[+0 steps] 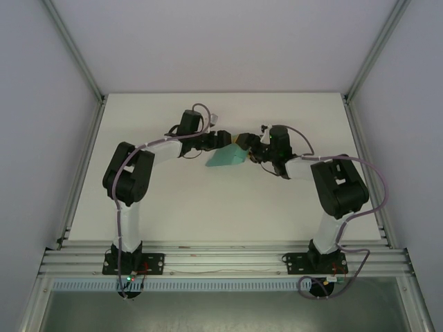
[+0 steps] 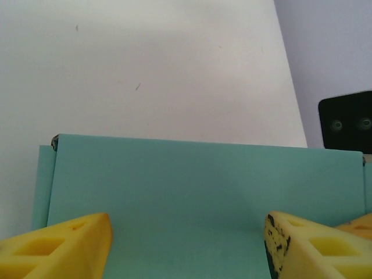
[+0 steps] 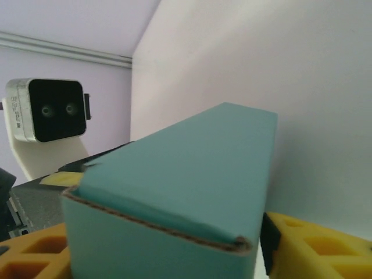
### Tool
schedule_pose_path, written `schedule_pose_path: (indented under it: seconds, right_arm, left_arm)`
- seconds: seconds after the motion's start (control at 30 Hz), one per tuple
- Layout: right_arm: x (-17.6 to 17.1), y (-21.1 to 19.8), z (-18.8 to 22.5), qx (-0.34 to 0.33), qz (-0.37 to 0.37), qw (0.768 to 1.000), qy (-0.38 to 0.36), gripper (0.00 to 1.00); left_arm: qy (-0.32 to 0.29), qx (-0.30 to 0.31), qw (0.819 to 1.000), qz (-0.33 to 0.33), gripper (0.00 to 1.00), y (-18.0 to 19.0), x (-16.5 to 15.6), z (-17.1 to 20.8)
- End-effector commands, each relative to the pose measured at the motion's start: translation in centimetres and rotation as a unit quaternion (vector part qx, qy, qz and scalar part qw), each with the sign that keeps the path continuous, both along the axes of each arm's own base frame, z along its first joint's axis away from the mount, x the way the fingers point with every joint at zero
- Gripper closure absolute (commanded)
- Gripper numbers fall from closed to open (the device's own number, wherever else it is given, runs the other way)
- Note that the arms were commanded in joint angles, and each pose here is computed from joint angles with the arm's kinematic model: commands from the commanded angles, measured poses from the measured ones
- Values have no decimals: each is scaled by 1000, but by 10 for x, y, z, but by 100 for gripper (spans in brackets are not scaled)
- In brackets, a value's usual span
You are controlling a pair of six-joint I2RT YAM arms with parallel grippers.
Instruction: Assemble paper box
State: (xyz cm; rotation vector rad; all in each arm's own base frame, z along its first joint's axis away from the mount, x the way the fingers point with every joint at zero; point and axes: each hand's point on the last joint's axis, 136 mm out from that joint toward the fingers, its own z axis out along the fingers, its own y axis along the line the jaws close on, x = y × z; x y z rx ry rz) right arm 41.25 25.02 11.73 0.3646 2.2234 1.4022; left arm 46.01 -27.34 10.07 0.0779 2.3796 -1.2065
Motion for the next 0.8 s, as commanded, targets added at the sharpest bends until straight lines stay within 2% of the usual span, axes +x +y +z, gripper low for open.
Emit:
schedule_pose_path:
  seconds: [0.0, 0.07, 0.1, 0.13, 0.2, 0.27, 0.37, 0.47, 0.6, 0.7, 0.77]
  right_arm:
    - [-7, -8, 1, -33, -8, 999, -2, 39]
    - [-8, -11, 3, -32, -16, 999, 8, 45]
    - [-9, -14, 5, -29, -23, 999, 19, 49]
    - [-9, -17, 5, -28, -30, 999, 33, 55]
    - [-12, -20, 10, -22, -33, 998, 48, 58]
    - [-13, -25, 12, -15, -45, 996, 79, 62]
    - [-18, -28, 20, 6, -41, 990, 133, 63]
    - [-23, -29, 28, 34, -36, 978, 201, 63]
    - [-25, -24, 47, 84, -23, 957, 275, 63]
    - [-28, -14, 58, 118, -7, 938, 327, 64]
    - [-30, -11, 59, 134, -4, 926, 353, 64]
  left_arm:
    - [11, 33, 999, -12, 28, 1, -10, -18]
    - [-18, 45, 999, -18, 18, 4, -9, -8]
    - [-42, 53, 998, -21, 6, 7, -9, -1]
    - [-68, 59, 996, -24, 0, 10, -9, 7]
    - [-127, 83, 988, -31, 0, 17, -9, 25]
    - [-203, 109, 972, -54, 0, 23, -15, 51]
    - [-308, 146, 933, -119, 0, 27, -39, 77]
    - [-368, 175, 890, -203, 0, 28, -70, 91]
    - [-384, 198, 825, -364, 0, 24, -123, 81]
    - [-371, 272, 796, -394, 0, 23, -124, 63]
    - [-371, 318, 781, -389, 0, 24, -116, 55]
